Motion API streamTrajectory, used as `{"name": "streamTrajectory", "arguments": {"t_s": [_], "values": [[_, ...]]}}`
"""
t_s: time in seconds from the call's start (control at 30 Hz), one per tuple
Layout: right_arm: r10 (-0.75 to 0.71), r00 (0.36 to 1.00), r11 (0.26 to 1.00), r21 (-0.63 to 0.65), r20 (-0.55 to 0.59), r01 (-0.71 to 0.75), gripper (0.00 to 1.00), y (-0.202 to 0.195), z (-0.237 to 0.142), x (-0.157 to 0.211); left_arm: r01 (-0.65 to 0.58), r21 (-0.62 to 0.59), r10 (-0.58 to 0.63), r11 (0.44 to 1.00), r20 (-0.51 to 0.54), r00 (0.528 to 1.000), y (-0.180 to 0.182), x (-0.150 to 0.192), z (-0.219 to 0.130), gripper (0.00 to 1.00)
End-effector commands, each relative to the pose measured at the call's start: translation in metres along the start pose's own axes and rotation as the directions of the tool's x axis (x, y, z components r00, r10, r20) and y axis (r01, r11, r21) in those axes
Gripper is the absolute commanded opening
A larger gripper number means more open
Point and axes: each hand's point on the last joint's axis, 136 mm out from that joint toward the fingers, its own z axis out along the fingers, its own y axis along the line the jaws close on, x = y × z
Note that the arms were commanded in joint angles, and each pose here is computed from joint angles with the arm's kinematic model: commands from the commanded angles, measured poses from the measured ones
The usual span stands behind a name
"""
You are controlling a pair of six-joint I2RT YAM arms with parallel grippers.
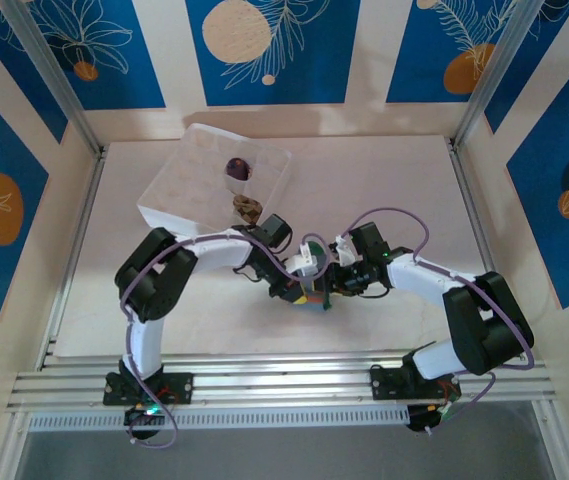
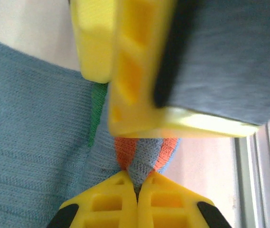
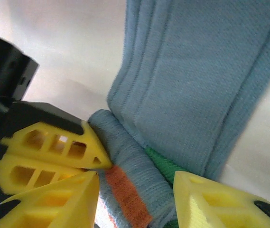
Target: Roll the socks
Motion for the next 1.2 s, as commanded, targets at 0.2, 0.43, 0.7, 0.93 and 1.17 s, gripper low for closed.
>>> {"name": "streamTrajectory", "arguments": {"t_s": [0.2, 0.43, 0.7, 0.93, 1.17], "values": [[0.039, 0.996, 0.999, -0.002, -0.081, -0.04, 0.42, -0.008, 0.014, 0.018, 0.312, 0.031, -0.308, 0.95, -0.091, 0.947, 0.017, 0.027, 0.014, 0.0], [0.175, 0.974, 0.973, 0.177, -0.142, -0.149, 0.1, -0.039, 0.019, 0.029, 0.196, -0.026, -0.197, 0.98, -0.039, 0.98, 0.018, 0.026, 0.007, 0.09], [0.203, 0.963, 0.964, 0.209, -0.18, -0.164, 0.03, -0.044, 0.024, 0.032, -0.175, -0.147, 0.197, 0.974, 0.154, 0.968, -0.008, -0.002, -0.028, 0.29], [0.212, 0.951, 0.963, 0.214, -0.223, -0.164, 0.02, -0.042, 0.029, 0.032, -0.437, -0.414, 0.533, 0.799, 0.148, 0.833, -0.015, -0.012, -0.042, 0.42], [0.229, 0.936, 0.959, 0.226, -0.266, -0.17, 0.01, -0.044, 0.035, 0.037, -0.632, -0.569, 0.729, 0.526, -0.081, 0.679, -0.014, -0.006, -0.024, 0.54]]}}
